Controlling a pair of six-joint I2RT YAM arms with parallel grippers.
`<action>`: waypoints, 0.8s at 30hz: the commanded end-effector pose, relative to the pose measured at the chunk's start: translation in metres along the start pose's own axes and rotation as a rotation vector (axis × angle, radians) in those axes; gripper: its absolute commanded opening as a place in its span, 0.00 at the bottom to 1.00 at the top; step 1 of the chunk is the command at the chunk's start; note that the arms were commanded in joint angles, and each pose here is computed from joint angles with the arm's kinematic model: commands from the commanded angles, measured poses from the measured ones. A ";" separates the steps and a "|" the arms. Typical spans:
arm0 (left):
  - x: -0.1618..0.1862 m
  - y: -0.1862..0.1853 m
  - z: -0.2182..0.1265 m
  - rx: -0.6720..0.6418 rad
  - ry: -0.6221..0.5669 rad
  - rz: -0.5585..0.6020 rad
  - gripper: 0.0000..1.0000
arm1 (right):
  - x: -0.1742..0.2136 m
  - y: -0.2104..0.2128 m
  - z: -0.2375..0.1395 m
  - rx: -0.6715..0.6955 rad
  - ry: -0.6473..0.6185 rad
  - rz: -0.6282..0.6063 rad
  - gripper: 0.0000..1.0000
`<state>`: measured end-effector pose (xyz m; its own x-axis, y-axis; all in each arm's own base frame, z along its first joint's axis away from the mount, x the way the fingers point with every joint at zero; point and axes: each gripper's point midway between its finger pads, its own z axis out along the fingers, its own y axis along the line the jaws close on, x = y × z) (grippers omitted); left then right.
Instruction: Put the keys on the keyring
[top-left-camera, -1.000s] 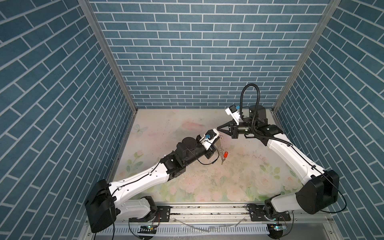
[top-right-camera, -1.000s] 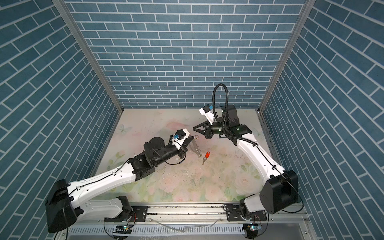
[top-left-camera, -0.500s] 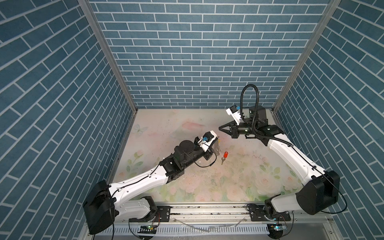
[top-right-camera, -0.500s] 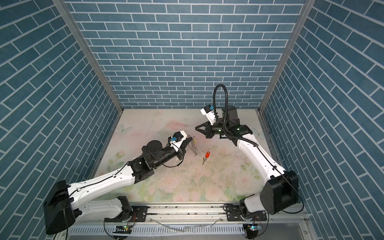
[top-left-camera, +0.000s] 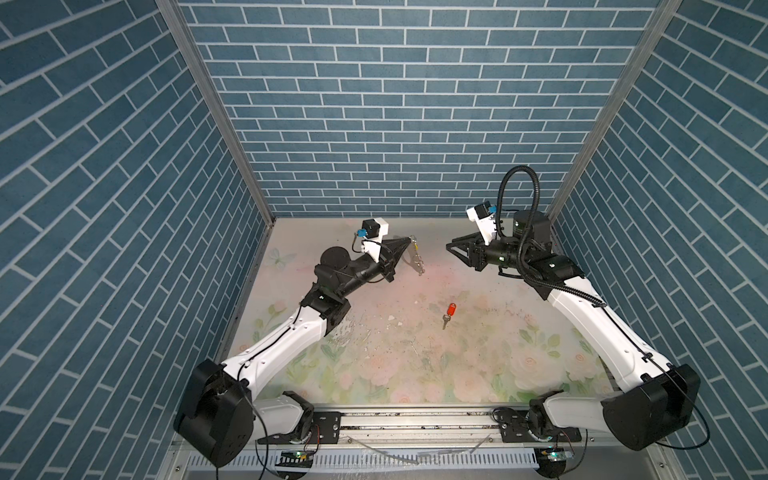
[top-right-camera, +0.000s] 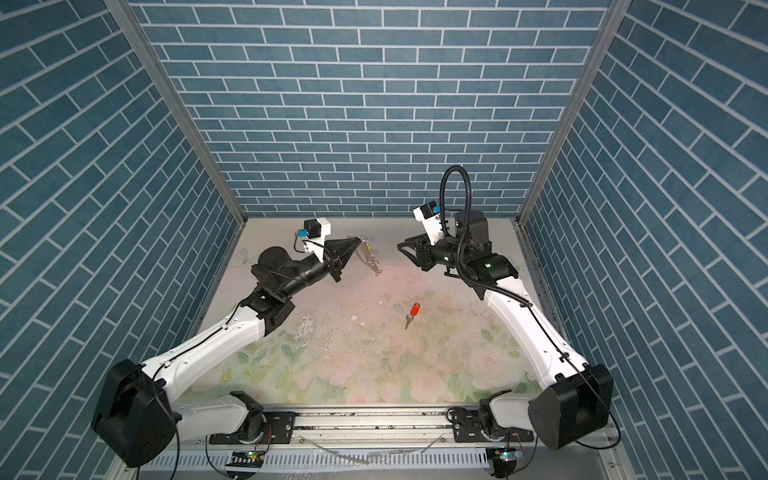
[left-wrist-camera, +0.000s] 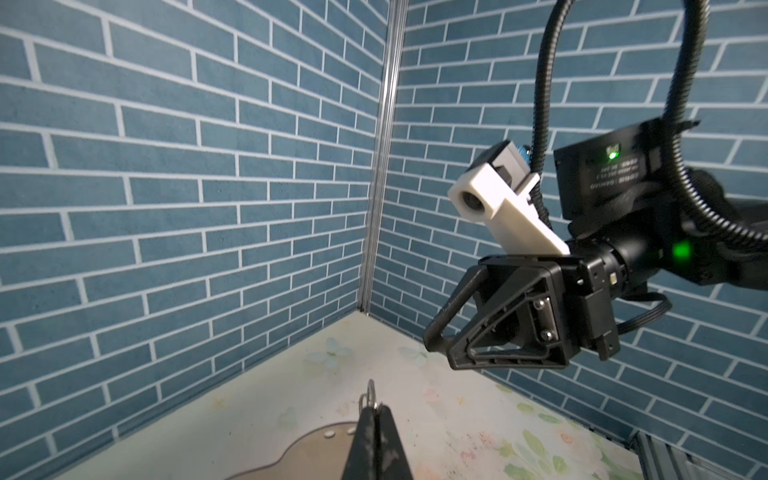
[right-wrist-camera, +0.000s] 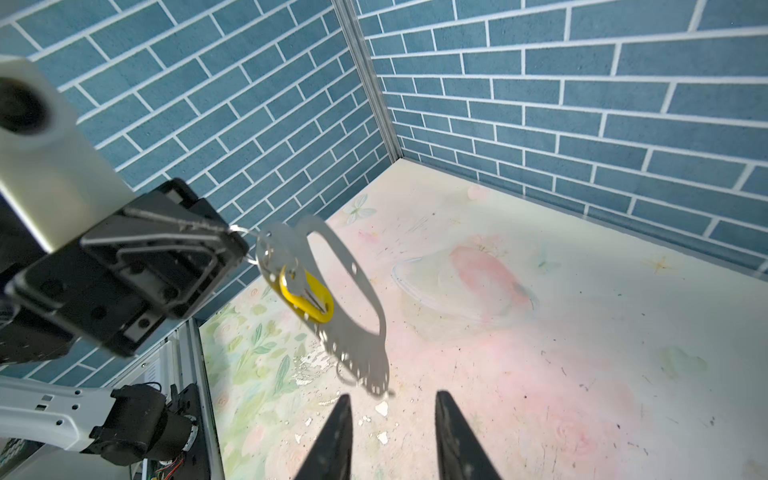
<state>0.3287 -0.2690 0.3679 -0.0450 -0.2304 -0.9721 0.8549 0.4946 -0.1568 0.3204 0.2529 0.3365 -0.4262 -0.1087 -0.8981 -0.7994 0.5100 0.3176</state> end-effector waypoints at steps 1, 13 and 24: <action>-0.051 -0.034 -0.006 0.331 -0.103 -0.026 0.00 | -0.032 0.014 -0.004 -0.061 -0.070 -0.031 0.35; -0.072 -0.018 0.017 0.572 -0.098 -0.137 0.00 | -0.085 0.049 -0.004 -0.268 -0.179 -0.094 0.12; -0.072 -0.019 0.016 0.562 -0.109 -0.145 0.00 | -0.108 0.065 0.002 -0.334 -0.226 -0.109 0.10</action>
<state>0.3366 -0.2790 0.4315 -0.2063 -0.3507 -0.9135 0.9781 -0.0465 -0.2031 0.3208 0.2912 0.4352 -0.2839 0.0381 -0.9581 -0.9253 0.2511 0.2842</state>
